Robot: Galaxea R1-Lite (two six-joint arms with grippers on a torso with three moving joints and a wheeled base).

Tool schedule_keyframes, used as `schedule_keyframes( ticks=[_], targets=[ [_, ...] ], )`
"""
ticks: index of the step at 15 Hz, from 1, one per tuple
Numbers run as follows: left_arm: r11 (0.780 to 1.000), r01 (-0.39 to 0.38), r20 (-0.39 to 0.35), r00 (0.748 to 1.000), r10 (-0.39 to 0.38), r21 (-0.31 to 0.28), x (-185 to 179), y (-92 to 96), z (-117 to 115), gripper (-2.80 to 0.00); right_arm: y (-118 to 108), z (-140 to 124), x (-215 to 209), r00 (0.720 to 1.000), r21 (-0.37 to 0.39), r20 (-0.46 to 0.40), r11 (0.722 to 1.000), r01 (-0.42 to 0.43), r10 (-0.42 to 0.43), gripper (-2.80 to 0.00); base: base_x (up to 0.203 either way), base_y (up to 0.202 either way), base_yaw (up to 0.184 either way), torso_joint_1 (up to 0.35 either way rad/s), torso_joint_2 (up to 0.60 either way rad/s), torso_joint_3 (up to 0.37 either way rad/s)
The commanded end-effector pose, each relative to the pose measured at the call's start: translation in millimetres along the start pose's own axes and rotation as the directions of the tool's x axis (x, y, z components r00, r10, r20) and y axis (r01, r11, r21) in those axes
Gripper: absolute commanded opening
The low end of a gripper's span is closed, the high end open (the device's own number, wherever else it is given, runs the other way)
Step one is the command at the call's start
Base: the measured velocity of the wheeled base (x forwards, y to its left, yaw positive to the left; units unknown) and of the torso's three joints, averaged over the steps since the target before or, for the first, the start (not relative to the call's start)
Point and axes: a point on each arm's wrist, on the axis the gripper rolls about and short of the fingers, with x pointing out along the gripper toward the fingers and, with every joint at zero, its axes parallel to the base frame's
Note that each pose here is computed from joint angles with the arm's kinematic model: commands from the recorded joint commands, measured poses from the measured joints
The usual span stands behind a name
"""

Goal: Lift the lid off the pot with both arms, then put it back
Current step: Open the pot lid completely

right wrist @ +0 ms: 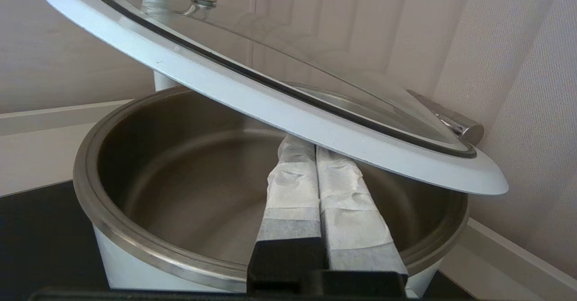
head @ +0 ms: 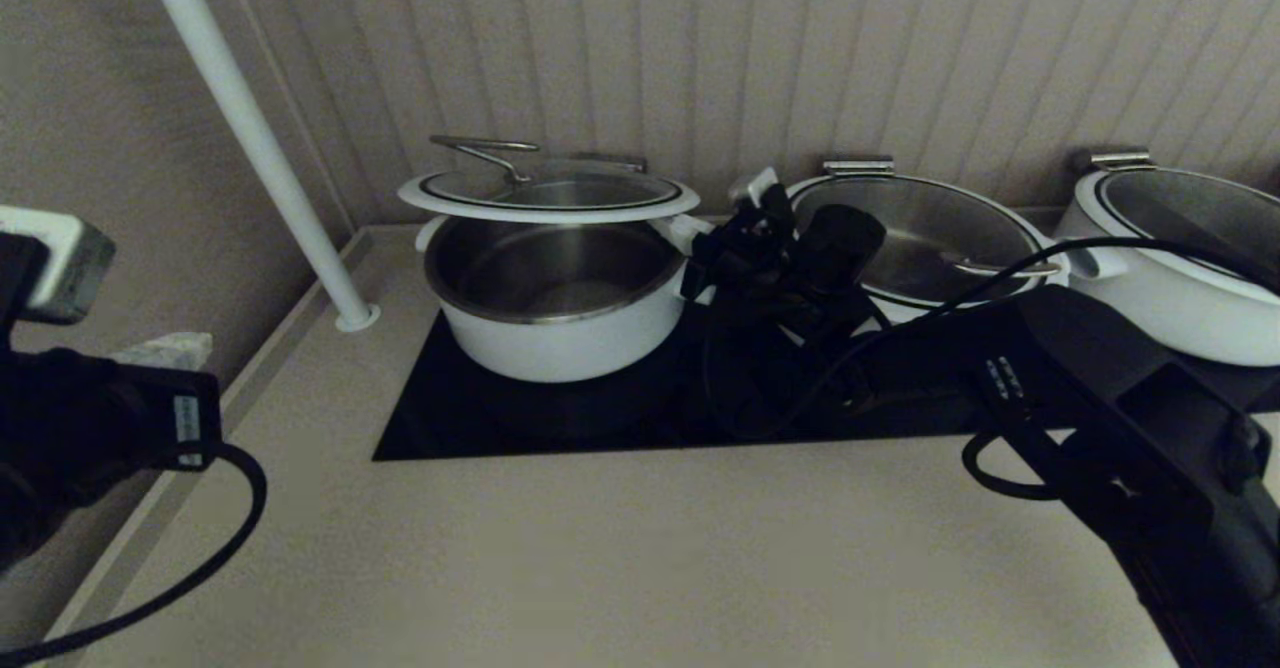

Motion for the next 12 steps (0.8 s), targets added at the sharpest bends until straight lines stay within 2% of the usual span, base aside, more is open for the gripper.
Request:
schedule_keyframes(
  ticks=[1, 5, 8, 12],
  targets=[
    [1.000, -0.003, 0.020, 1.000, 0.003, -0.010, 12.6, -7.0, 5.6, -2.80, 0.6, 0.5, 0.2, 1.000, -0.003, 0.006, 1.000, -0.004, 0.004, -2.80, 0.000, 0.000, 0.000, 0.000, 0.00, 0.000],
    [0.999, -0.001, 0.050, 0.999, 0.002, -0.033, 25.1, -14.0, 11.6, -2.80, 1.0, 0.7, 0.4, 1.000, -0.004, 0.007, 1.000, -0.003, 0.003, -2.80, 0.000, 0.000, 0.000, 0.000, 0.00, 0.000],
    [1.000, 0.005, 0.036, 0.999, -0.004, -0.022, 32.5, -19.0, 8.9, -2.80, 1.0, 0.7, 0.4, 1.000, -0.004, 0.007, 1.000, -0.005, 0.005, -2.80, 0.000, 0.000, 0.000, 0.000, 0.00, 0.000],
    [0.994, 0.106, 0.043, 0.994, -0.105, -0.008, 35.7, -23.5, 8.0, -2.80, 1.1, 0.2, 0.3, 1.000, -0.004, 0.008, 1.000, -0.004, 0.004, -2.80, 0.000, 0.000, 0.000, 0.000, 0.00, 0.000]
  ],
)
